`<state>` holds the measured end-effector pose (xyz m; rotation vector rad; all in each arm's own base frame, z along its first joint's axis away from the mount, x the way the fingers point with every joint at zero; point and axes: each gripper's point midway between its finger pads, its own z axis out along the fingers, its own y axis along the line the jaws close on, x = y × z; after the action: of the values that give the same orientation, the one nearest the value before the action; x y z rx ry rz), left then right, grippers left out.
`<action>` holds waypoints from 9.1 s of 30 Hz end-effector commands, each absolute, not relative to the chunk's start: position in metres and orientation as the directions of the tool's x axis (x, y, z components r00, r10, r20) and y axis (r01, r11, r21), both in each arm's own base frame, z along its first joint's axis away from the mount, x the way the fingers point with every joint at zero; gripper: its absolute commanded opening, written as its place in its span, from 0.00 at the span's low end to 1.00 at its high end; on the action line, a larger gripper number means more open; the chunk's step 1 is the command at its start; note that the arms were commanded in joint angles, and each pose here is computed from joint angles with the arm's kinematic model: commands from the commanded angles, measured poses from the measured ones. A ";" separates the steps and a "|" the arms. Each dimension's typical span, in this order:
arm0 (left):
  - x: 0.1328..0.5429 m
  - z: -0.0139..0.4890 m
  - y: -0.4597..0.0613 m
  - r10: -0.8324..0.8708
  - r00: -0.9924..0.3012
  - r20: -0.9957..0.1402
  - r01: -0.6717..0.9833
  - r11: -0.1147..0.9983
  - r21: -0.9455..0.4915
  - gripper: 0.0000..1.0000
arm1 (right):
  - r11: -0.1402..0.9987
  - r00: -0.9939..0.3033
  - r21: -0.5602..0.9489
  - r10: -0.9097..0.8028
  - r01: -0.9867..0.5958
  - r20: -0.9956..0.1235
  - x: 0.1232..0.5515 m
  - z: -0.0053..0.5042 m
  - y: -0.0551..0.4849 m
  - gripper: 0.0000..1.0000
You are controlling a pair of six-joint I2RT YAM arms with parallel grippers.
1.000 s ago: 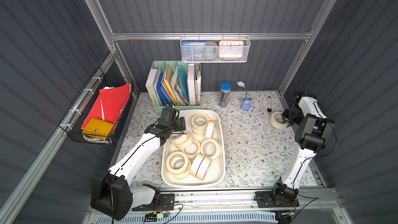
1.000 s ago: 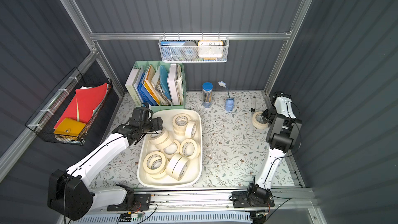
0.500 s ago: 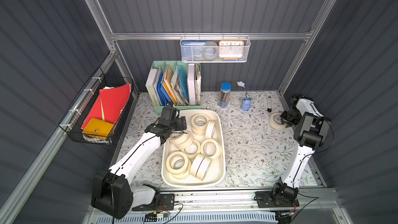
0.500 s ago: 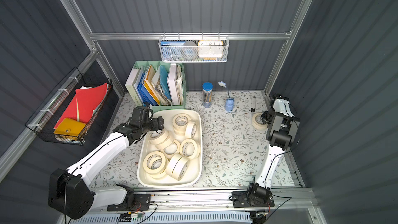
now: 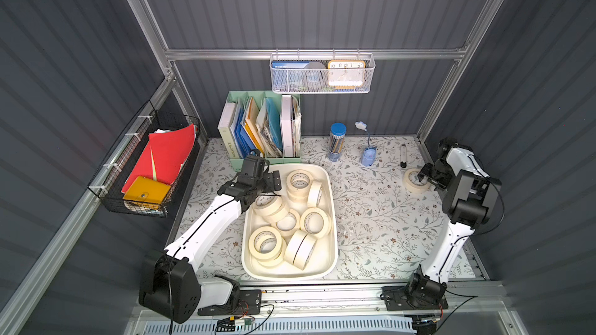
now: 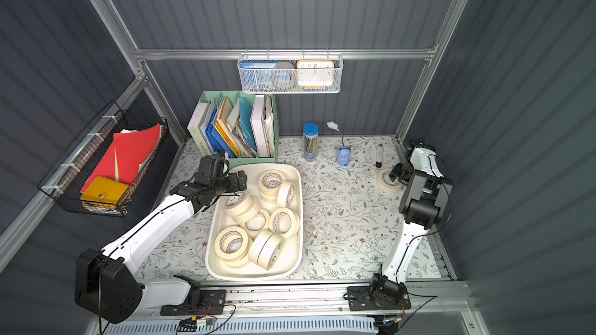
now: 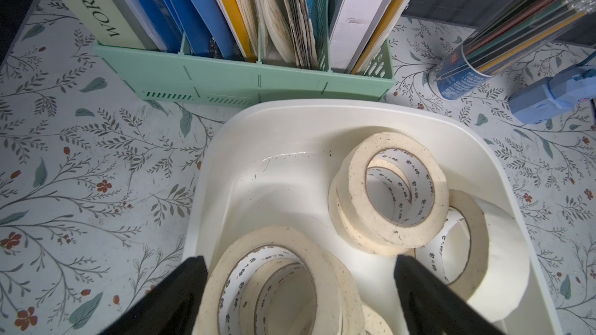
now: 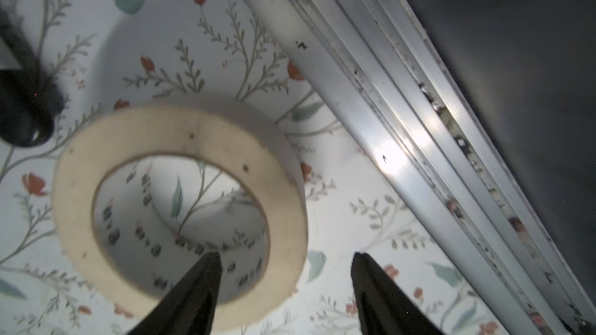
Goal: Take out the art tape in the storage box
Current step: Place the art tape at the center of the board, then pick up the art tape from the storage box, then place the art tape at the center of the board, then pick up the art tape from the storage box.
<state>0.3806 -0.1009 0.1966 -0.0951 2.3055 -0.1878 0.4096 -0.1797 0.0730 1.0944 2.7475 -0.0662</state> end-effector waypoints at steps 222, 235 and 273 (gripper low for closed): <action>0.339 0.174 -0.242 0.631 -0.499 -0.594 0.753 0.655 0.064 0.00 | 0.799 -0.952 0.563 -0.039 -0.212 -0.304 0.319 0.245 0.222 0.62; 0.265 0.184 -0.260 0.807 -0.079 -0.585 0.978 0.177 0.113 0.00 | 0.691 -0.971 0.687 -0.100 -0.226 -0.218 0.320 0.232 0.270 0.61; 0.263 0.230 -0.283 0.741 0.061 -0.669 0.972 0.108 0.208 0.02 | 0.695 -0.942 0.640 -0.293 -0.328 -0.164 0.310 0.186 0.325 0.00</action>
<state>0.2458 -0.2602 0.1748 1.7725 1.9996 -0.4647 0.3226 0.3164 0.1879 -0.5006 2.8120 1.0505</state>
